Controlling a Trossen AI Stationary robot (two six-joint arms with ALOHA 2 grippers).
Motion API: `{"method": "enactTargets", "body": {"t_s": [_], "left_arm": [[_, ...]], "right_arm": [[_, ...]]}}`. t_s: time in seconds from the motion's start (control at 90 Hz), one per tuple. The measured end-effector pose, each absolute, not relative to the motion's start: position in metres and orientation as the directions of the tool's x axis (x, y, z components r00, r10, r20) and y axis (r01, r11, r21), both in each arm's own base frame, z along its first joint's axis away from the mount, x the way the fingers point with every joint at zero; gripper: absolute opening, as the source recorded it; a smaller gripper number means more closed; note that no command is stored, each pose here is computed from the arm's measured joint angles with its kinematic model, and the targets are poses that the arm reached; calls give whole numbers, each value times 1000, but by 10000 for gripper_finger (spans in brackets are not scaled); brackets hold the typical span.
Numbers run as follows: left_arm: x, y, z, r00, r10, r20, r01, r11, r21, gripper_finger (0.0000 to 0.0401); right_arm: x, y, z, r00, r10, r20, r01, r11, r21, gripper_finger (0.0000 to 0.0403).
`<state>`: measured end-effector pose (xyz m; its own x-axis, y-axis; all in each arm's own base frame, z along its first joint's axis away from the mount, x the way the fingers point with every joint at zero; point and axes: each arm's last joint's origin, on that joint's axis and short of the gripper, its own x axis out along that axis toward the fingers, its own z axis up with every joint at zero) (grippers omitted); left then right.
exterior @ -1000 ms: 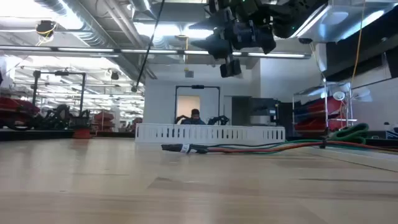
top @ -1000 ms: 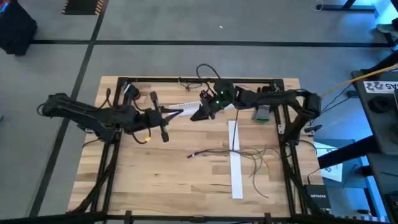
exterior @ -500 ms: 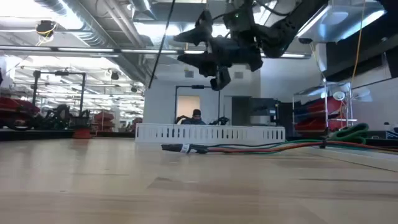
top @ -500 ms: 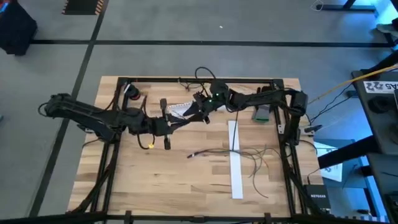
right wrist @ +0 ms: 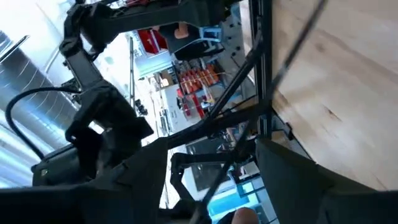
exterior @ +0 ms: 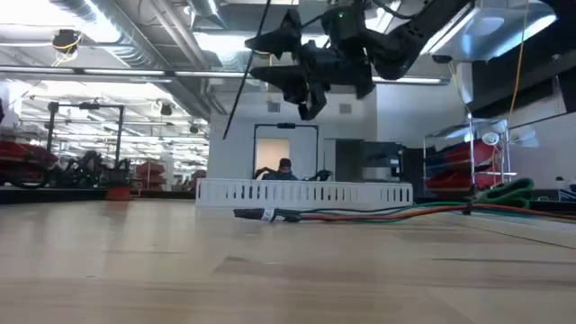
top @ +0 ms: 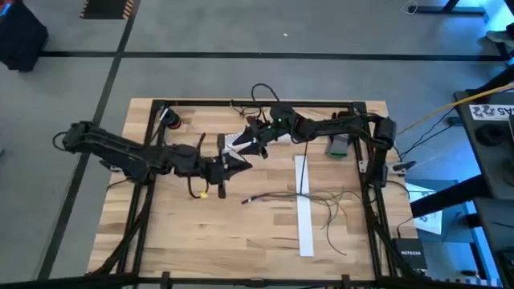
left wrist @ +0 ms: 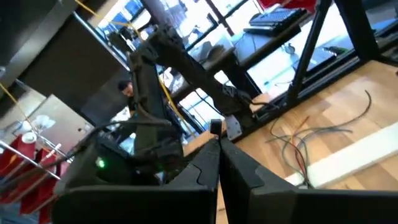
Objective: Ziptie cables
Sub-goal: Wrap the black zip-tie around the cable wires
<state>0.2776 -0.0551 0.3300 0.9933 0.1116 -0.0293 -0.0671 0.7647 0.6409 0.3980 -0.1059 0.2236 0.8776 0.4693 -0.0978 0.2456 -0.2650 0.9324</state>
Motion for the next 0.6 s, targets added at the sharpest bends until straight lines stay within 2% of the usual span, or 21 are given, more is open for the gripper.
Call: {"method": "enactTargets", "body": {"t_s": [0.433, 0.6], "left_arm": [[285, -57, 326, 998, 56, -17, -31, 756, 653, 0], [287, -58, 323, 998, 53, -27, -22, 759, 651, 0]], "right_arm": [[402, -94, 216, 869, 475, -137, 287, -257, 923, 238], [402, -95, 214, 875, 457, -160, 304, -260, 917, 210]]}}
